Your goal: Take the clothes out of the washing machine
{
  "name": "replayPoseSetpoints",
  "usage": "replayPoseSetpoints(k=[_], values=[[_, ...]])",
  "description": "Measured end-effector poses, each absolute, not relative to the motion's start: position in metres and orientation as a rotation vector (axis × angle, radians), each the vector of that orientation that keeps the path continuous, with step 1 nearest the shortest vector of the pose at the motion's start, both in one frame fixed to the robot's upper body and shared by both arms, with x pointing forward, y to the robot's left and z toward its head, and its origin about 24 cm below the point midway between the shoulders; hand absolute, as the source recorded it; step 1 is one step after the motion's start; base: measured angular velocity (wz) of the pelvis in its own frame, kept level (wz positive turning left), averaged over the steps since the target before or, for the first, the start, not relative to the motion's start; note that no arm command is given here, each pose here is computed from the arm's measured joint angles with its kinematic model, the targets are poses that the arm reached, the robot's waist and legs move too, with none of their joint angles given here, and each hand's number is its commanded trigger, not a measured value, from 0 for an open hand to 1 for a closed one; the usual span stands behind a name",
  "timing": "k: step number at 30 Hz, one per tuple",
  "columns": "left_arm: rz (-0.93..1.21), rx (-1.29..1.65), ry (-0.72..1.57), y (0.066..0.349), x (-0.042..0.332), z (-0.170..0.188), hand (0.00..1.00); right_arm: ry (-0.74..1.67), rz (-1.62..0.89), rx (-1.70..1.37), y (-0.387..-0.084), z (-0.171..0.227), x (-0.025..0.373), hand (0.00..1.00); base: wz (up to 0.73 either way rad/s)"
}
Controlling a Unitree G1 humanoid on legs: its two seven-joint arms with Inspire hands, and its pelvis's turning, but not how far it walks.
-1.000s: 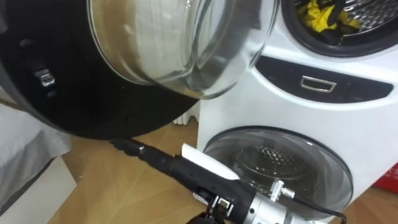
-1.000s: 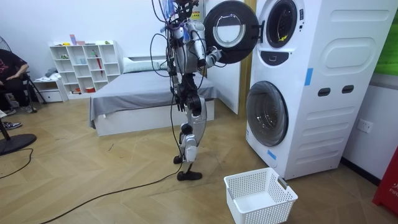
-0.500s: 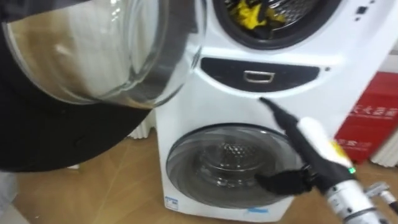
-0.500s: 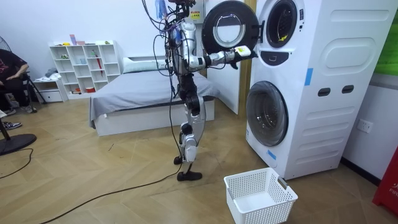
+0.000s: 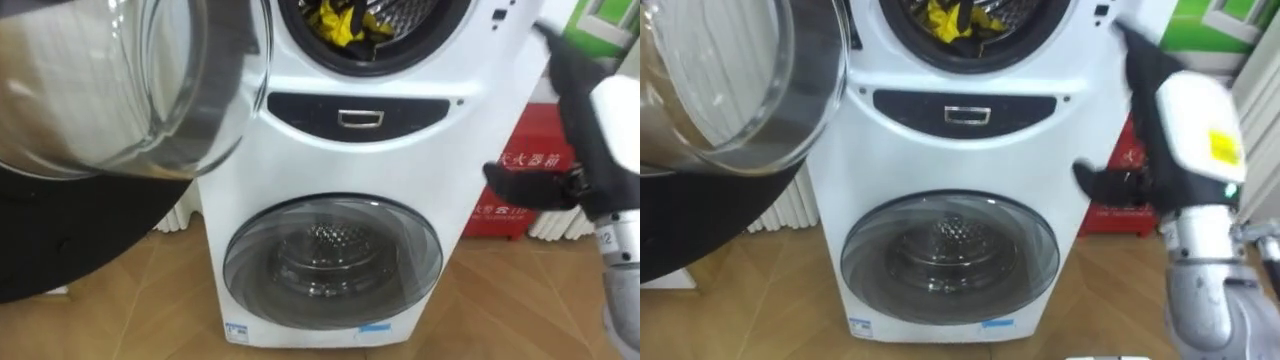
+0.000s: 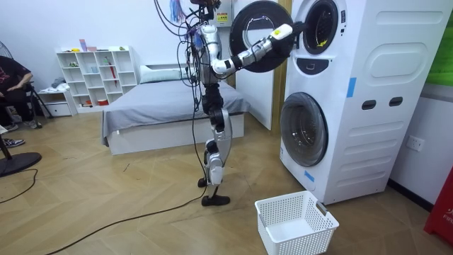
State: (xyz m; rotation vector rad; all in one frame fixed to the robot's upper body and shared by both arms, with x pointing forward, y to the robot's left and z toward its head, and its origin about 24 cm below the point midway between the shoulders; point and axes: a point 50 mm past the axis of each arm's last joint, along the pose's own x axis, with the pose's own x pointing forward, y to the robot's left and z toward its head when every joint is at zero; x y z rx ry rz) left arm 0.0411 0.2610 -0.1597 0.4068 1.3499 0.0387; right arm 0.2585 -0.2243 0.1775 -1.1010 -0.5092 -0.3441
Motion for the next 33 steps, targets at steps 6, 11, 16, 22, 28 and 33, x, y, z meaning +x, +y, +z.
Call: replayPoseSetpoints(k=[6,11,16,22,28,33], values=[[0.048,0.417,1.36,0.266,0.042,-0.158,0.0,-0.558,-0.366,-1.135,-0.22,0.194,0.264,0.0,-0.02],[0.042,0.428,1.351,0.267,0.046,-0.157,0.0,-0.608,-0.29,-1.145,-0.198,0.203,0.274,0.0,0.02],[0.046,0.427,1.345,0.267,0.049,-0.157,0.0,-0.595,-0.192,-1.152,-0.182,0.195,0.278,0.0,0.13],[0.043,0.453,1.38,0.271,0.041,-0.156,0.0,-0.527,-0.121,-1.166,-0.179,0.183,0.283,0.0,0.25],[0.053,0.458,1.414,0.273,0.032,-0.157,0.0,-0.403,-0.079,-1.209,-0.186,0.159,0.294,0.0,0.12],[0.072,0.471,1.436,0.277,0.026,-0.156,0.0,-0.305,-0.044,-1.223,-0.191,0.137,0.301,0.0,0.15]])
